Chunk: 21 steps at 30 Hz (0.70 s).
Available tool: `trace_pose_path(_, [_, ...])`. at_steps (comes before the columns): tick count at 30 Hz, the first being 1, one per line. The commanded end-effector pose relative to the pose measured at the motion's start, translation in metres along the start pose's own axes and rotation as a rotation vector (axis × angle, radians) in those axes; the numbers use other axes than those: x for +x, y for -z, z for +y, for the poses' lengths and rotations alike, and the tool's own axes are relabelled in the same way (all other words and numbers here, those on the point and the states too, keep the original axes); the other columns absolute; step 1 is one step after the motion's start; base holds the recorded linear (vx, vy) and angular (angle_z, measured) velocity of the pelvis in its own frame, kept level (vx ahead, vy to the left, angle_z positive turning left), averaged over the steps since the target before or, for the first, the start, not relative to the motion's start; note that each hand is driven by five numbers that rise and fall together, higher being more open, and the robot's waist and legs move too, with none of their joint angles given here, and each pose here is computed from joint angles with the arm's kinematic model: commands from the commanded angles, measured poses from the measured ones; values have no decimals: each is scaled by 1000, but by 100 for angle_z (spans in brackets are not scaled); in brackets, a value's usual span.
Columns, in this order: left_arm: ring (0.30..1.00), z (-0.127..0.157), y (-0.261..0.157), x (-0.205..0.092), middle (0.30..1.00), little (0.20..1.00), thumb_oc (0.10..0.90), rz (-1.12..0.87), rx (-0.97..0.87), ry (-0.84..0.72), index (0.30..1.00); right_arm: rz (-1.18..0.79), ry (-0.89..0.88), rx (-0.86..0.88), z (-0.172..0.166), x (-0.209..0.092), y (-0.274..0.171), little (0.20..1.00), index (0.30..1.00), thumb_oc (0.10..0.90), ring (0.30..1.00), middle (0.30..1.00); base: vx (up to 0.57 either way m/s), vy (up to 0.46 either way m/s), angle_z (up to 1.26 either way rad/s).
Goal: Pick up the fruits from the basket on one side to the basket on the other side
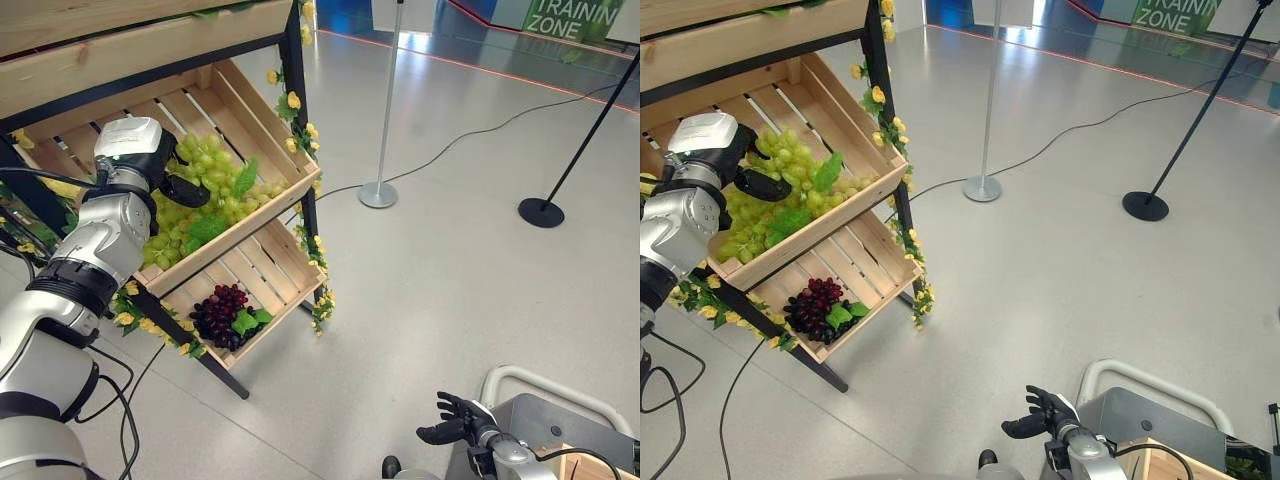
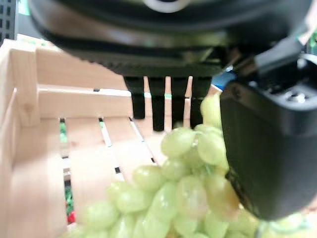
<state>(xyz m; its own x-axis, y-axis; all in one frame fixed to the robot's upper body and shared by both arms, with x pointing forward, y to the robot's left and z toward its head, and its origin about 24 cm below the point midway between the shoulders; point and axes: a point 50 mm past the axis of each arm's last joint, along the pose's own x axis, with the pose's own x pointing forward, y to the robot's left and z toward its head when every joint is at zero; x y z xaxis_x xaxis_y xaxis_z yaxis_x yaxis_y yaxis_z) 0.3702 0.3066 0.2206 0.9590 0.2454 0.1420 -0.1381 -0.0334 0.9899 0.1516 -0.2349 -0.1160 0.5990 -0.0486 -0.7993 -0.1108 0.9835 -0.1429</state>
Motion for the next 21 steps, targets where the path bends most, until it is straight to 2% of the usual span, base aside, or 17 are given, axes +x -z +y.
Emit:
trace_pose_path(1, [900,70,10,9,900,900,800,45,53,-206,900,-140,36,-50,-25,-1,-35,900,900,800,900,900,0,0,0])
trace_pose_path(10, [900,65,22,12,900,900,800,144,59,-131,900,-144,26,-51,-22,1,-38,900,900,800,900,900,0,0,0])
trace_pose_path(18, [900,70,30,11,900,900,800,182,30,-183,900,-135,18,-51,-21,0,-36,900,900,800,900,900,0,0,0])
trace_pose_path(21, [900,68,33,10,900,900,800,214,-71,-219,900,-131,14,-50,-19,1,-33,900,900,800,900,900,0,0,0])
